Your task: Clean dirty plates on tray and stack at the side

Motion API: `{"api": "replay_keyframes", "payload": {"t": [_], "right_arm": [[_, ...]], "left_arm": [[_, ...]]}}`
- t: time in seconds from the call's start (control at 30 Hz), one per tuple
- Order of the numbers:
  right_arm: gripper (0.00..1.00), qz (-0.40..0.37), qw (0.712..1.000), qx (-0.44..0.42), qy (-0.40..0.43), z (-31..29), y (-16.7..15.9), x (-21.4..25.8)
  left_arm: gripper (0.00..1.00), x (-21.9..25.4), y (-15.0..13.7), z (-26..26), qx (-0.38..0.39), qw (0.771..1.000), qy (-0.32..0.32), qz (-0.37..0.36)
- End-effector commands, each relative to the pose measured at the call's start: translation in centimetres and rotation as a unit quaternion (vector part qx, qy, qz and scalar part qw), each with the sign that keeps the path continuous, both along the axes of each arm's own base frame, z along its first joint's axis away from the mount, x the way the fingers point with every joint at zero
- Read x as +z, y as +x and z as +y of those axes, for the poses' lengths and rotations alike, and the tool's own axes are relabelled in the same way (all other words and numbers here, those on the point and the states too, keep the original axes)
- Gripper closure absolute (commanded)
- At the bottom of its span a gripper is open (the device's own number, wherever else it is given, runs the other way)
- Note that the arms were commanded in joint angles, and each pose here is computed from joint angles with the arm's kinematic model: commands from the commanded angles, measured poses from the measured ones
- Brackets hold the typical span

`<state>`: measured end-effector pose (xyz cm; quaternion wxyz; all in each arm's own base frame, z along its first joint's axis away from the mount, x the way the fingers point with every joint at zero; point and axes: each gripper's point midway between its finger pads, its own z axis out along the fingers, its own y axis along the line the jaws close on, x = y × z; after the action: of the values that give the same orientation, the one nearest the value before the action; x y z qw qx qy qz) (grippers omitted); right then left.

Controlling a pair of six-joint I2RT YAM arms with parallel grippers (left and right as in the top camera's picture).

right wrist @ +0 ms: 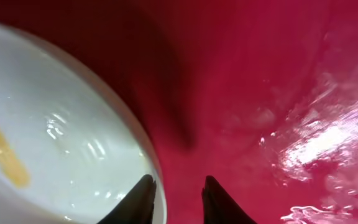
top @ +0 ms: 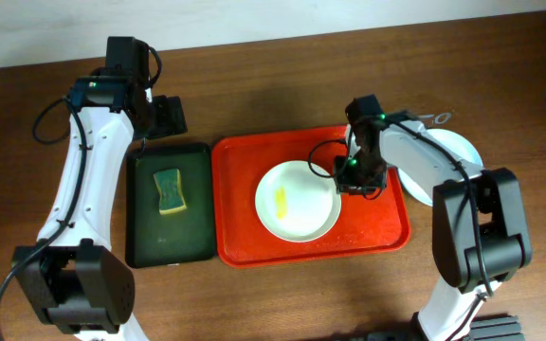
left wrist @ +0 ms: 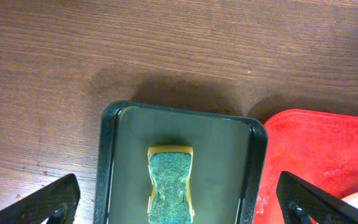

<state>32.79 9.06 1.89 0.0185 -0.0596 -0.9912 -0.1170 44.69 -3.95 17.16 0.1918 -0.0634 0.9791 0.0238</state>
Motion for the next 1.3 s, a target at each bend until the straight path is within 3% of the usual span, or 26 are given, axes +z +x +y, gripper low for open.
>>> {"api": "replay_keyframes", "payload": {"t": [0.0,0.1,0.23,1.0,1.13,1.27], "right_arm": [[0.73,0.004,1.0,-0.008,0.023,0.9,-0.7,-0.5],[0.77,0.006,1.0,-0.008,0.023,0.9,-0.8,-0.7],[0.96,0.009,1.0,-0.016,0.023,0.9,-0.9,-0.8],[0.96,0.019,0.999,-0.034,0.021,0.8,-1.2,-0.8],[0.96,0.019,0.999,-0.034,0.021,0.8,-1.2,-0.8],[0.96,0.019,0.999,-0.034,0.021,0.8,-1.2,-0.8]], "left_arm": [[0.01,0.7,0.0,0.3,0.006,1.0,-0.002,-0.01],[0.01,0.7,0.0,0.3,0.006,1.0,-0.002,-0.01],[0.01,0.7,0.0,0.3,0.006,1.0,-0.002,-0.01],[0.01,1.0,0.8,0.2,0.006,1.0,-0.004,-0.025],[0.0,-1.3,-4.0,-0.7,-0.008,0.996,-0.026,0.084],[0.12,-4.1,-6.3,-0.6,-0.029,0.99,-0.013,0.14]]}}
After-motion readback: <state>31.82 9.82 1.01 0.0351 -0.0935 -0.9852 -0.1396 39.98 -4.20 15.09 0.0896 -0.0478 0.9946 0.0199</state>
